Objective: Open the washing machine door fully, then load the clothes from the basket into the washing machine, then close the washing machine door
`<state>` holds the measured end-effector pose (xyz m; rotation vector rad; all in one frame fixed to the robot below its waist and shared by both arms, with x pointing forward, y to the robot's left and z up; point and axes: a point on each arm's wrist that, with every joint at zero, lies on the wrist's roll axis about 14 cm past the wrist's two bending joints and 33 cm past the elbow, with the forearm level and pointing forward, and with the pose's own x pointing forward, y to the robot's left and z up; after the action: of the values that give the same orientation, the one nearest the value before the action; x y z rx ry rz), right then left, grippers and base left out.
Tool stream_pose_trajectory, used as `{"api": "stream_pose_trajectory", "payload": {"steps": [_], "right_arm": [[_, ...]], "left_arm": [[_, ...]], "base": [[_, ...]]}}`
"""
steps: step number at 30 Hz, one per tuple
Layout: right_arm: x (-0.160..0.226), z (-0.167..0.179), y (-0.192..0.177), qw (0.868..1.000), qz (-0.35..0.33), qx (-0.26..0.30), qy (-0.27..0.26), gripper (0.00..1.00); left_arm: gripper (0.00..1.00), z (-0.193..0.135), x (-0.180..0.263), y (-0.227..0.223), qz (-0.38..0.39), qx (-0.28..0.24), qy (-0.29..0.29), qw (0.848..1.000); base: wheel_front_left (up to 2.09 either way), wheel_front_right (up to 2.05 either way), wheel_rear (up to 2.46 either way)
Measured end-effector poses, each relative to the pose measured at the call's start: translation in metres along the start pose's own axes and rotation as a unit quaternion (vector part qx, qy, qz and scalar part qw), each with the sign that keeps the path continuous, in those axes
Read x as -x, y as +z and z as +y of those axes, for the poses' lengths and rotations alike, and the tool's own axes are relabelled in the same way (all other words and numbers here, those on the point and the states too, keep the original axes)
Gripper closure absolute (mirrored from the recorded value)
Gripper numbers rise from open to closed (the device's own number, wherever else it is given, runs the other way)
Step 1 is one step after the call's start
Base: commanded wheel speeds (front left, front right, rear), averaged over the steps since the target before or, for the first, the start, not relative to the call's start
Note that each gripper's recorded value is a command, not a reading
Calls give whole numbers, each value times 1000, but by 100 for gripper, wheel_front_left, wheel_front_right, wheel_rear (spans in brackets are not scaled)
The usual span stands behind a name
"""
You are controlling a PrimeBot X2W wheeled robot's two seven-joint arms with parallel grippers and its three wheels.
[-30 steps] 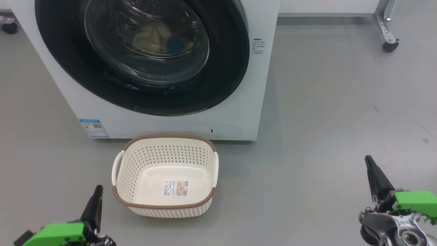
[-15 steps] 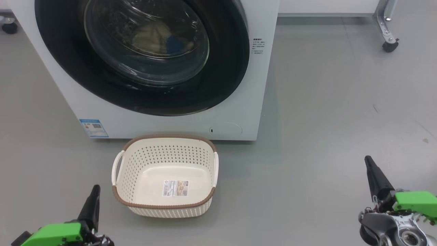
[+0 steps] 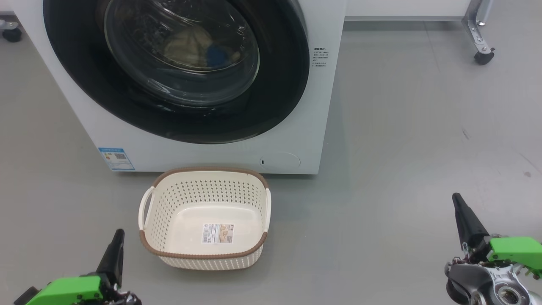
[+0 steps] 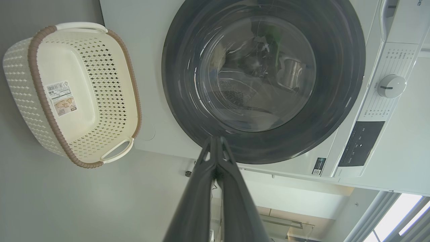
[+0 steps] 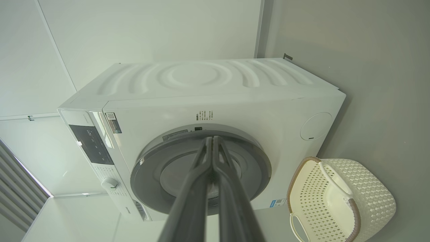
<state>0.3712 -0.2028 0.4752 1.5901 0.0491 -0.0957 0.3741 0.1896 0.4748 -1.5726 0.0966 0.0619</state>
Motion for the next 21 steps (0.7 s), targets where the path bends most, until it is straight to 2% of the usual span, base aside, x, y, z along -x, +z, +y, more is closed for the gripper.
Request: {"api": "stream_pose_trajectory", "payload": {"steps": [21], "right_arm": [[0,0,0,1000,0,0,0,100]], "left_arm": [[100,0,0,0,0,0,0,1000]], "base": [[0,0,0]]}}
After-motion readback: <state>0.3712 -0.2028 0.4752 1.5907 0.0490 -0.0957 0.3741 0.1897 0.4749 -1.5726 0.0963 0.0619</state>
